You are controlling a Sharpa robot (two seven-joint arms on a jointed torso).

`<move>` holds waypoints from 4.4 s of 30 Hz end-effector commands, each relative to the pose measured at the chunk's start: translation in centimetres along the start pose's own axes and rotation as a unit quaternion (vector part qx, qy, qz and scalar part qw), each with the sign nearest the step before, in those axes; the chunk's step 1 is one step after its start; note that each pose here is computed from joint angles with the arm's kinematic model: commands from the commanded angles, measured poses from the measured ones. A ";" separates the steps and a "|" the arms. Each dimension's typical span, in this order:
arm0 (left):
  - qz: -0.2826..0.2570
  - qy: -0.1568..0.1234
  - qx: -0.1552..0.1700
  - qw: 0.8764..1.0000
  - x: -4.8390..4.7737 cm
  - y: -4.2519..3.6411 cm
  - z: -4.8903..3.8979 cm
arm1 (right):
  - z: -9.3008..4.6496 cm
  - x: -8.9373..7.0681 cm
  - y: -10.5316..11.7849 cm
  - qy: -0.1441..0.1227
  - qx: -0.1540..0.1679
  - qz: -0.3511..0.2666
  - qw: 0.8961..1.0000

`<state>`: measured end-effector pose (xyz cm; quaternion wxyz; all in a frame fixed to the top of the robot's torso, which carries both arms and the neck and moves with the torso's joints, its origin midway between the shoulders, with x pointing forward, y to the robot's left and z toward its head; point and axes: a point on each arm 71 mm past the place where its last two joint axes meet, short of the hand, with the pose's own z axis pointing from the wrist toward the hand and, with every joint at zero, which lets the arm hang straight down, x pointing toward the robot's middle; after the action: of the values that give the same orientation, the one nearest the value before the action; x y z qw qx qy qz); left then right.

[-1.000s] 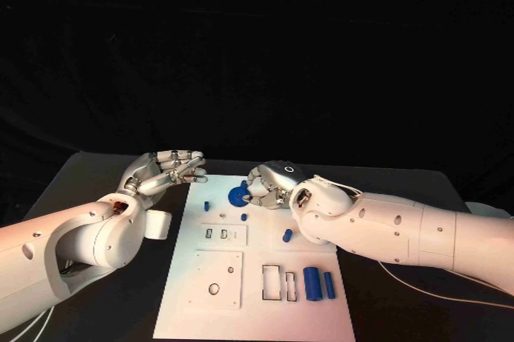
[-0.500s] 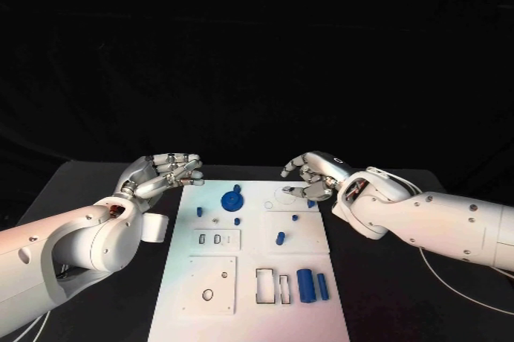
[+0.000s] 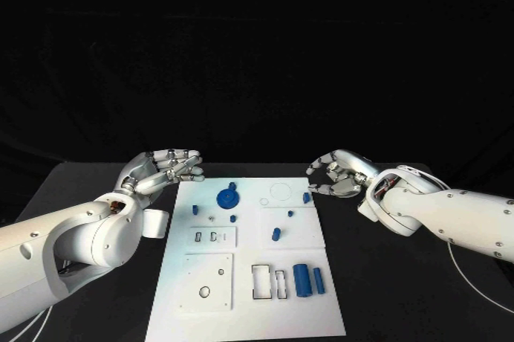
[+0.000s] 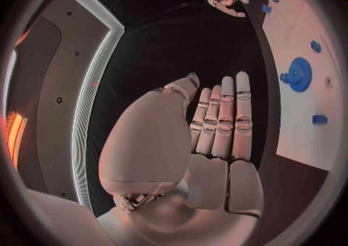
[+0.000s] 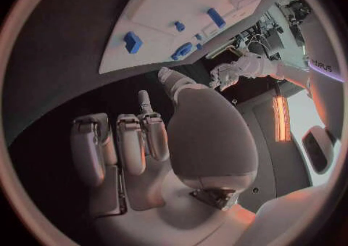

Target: Assemble the parts on the task board

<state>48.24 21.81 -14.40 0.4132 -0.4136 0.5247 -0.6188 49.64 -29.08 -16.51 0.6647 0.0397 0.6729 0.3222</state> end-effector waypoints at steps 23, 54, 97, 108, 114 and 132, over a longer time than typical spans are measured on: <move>-0.004 0.007 0.003 1.000 -0.02 -0.02 0.21 | 0.0 2.6 -1.8 0.048 0.014 -0.007 0.999; -0.002 0.005 0.003 1.000 -0.22 -0.01 0.20 | 0.4 4.3 -2.2 0.059 0.023 -0.015 0.998; 0.003 -0.004 0.002 1.000 -0.79 0.34 0.93 | 0.9 7.8 11.2 -0.002 -0.041 0.000 0.999; 0.002 -0.002 0.000 1.000 -0.52 0.48 1.22 | 1.9 11.4 15.5 0.041 -0.070 -0.019 0.997; 0.003 -0.002 -0.001 1.000 -0.44 0.56 1.38 | 2.2 13.6 16.5 0.060 -0.075 -0.031 0.995; 0.003 -0.002 -0.002 1.000 -0.46 0.59 1.40 | 2.4 16.8 17.7 0.086 -0.082 -0.043 0.992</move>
<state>49.79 21.97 -14.98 0.4217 -0.4186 0.5256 -0.6089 43.41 -6.27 -22.11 0.6187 -0.0581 0.6968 0.3583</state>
